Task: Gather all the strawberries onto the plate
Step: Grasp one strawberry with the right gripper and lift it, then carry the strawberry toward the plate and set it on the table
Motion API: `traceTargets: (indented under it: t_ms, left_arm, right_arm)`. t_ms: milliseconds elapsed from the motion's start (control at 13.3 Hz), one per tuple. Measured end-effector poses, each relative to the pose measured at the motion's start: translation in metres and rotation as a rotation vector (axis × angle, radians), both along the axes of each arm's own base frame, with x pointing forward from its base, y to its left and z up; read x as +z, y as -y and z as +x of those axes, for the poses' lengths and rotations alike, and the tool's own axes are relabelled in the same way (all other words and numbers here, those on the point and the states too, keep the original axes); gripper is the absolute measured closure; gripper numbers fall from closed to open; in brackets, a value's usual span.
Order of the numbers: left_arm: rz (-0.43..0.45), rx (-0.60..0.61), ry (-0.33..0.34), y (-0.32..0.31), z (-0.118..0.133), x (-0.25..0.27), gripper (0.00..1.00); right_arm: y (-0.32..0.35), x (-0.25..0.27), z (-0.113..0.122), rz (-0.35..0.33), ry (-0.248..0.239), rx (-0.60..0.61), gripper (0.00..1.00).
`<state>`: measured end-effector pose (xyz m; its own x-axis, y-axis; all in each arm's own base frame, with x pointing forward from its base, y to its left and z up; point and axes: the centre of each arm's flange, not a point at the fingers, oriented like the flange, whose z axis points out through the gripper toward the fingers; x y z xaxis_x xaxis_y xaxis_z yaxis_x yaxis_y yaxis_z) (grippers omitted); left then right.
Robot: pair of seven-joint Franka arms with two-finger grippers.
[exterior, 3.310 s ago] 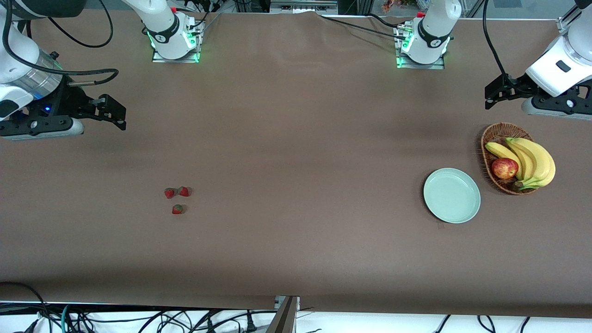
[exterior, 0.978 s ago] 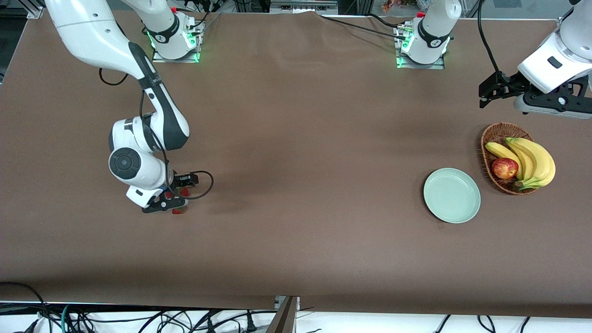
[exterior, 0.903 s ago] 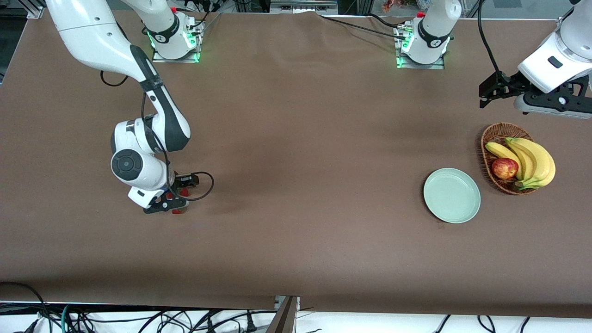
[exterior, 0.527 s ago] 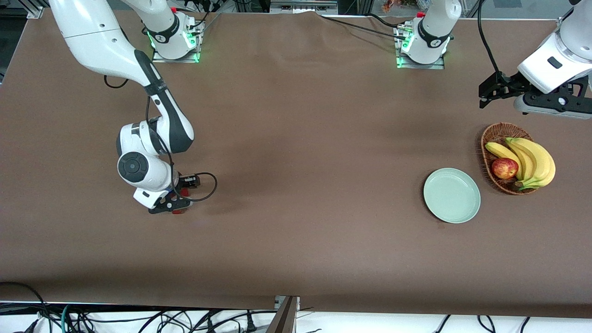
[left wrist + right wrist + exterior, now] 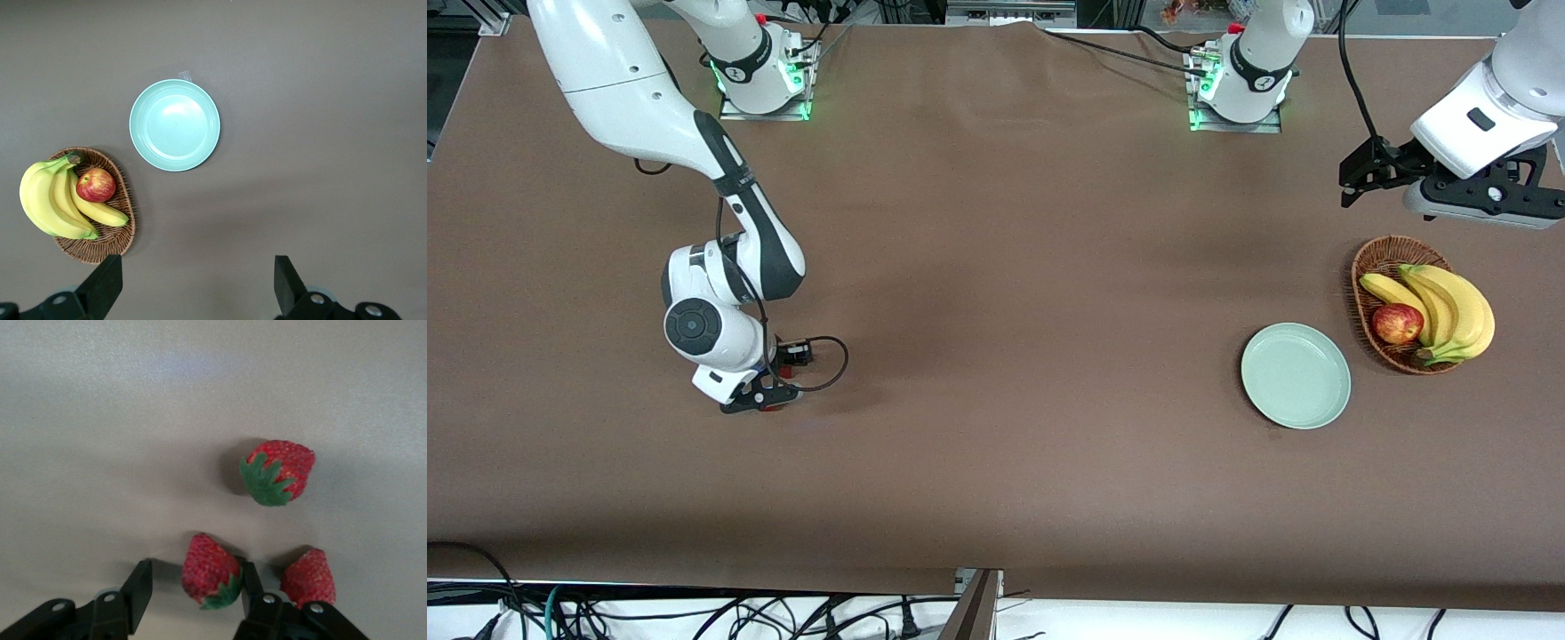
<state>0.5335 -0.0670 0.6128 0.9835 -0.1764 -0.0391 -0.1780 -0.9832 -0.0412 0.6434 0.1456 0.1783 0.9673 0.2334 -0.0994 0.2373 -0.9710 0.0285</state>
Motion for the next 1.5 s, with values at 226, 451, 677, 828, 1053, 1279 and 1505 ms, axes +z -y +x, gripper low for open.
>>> traceTargets:
  t_ms: [226, 451, 677, 828, 1053, 1279, 1505]
  left_arm:
    - [0.0, 0.0, 0.0, 0.0, 0.0, 0.0, 0.0]
    - [0.0, 0.0, -0.002, 0.0, 0.0, -0.001, 0.0]
    - [0.0, 0.0, -0.006, 0.0, 0.002, -0.003, 0.0]
    - [0.0, -0.001, -0.01, 0.0, 0.003, -0.005, 0.0]
    - [0.0, -0.002, -0.013, 0.001, 0.004, -0.007, 0.0]
    - [0.0, -0.002, -0.013, 0.001, 0.004, -0.007, 0.0]
    - [0.0, -0.002, -0.013, 0.001, 0.004, -0.007, 0.0]
  right_arm:
    - [0.0, 0.001, 0.001, 0.0, 0.004, 0.0, 0.66]
    - [-0.003, 0.011, 0.009, 0.009, 0.027, -0.011, 0.67]
    - [-0.036, 0.029, 0.015, 0.06, 0.046, -0.069, 0.67]
    - [-0.082, 0.042, 0.01, 0.098, 0.058, -0.119, 0.67]
    - [-0.165, 0.061, -0.007, 0.127, 0.086, -0.204, 0.67]
    - [-0.264, 0.073, -0.037, 0.162, 0.11, -0.322, 0.67]
    - [-0.36, 0.056, -0.076, 0.234, 0.143, -0.458, 0.67]
